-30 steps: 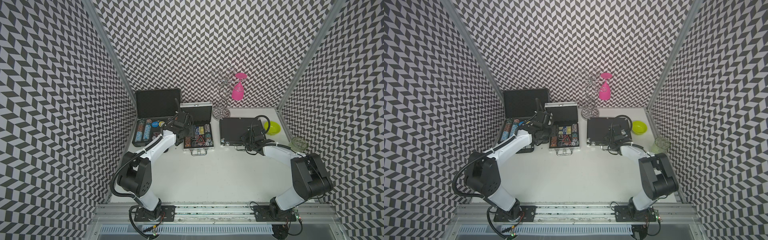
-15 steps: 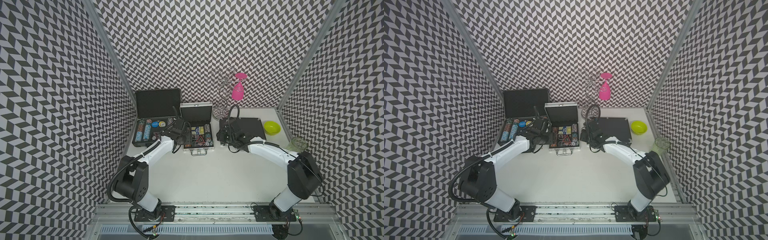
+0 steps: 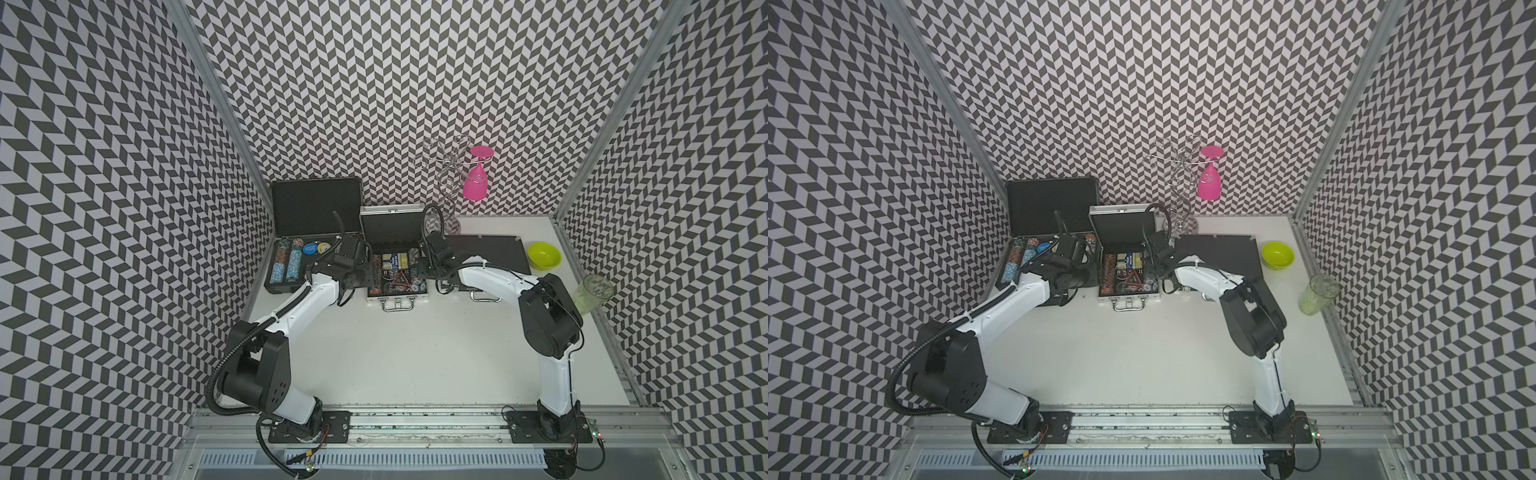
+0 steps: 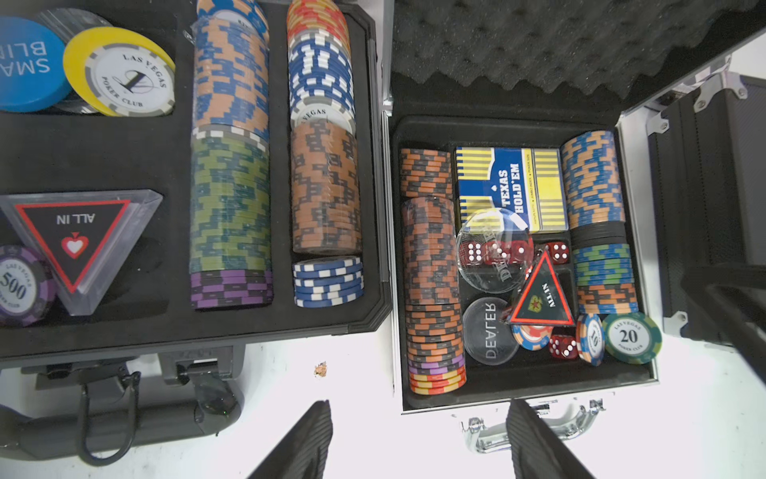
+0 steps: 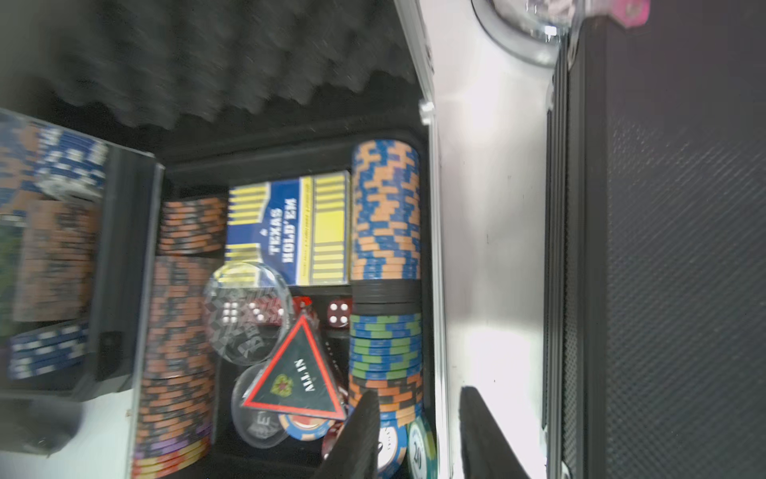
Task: Close the poker set cases
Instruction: Move the poker set case to the center of the board.
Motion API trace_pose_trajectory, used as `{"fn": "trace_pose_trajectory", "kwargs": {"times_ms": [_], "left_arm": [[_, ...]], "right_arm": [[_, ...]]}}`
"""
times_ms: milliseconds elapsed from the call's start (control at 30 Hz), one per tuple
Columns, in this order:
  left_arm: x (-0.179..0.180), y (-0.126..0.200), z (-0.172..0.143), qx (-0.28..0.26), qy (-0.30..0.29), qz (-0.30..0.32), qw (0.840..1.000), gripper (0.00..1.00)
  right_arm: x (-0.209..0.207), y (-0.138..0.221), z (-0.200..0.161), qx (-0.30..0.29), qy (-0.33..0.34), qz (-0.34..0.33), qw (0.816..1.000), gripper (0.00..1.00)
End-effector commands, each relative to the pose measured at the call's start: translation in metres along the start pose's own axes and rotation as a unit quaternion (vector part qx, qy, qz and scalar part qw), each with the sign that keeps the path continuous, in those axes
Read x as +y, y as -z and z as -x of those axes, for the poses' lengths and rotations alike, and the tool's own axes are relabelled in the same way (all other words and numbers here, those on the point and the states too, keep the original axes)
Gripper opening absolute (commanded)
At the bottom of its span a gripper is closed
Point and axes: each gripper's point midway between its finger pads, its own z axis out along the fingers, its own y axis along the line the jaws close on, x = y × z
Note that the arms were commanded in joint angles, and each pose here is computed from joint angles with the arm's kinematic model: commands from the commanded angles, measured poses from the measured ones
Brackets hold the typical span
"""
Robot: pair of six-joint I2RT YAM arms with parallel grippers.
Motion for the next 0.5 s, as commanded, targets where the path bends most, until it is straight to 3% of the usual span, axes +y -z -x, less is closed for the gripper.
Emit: {"fn": "trace_pose_trajectory", "kwargs": {"times_ms": [0,467], "left_arm": [[-0.001,0.013,0.018,-0.021,0.004,-0.001,1.0,0.7],[0.001,0.014,0.018,-0.023,0.001,0.003,1.0,0.7]], "right_arm": [[-0.011,-0.01,-0.008,0.006,0.001,-0.024,1.0,0.29],[-0.018,-0.043,-0.033,0.045,-0.001,-0.028,0.999,0.23]]}}
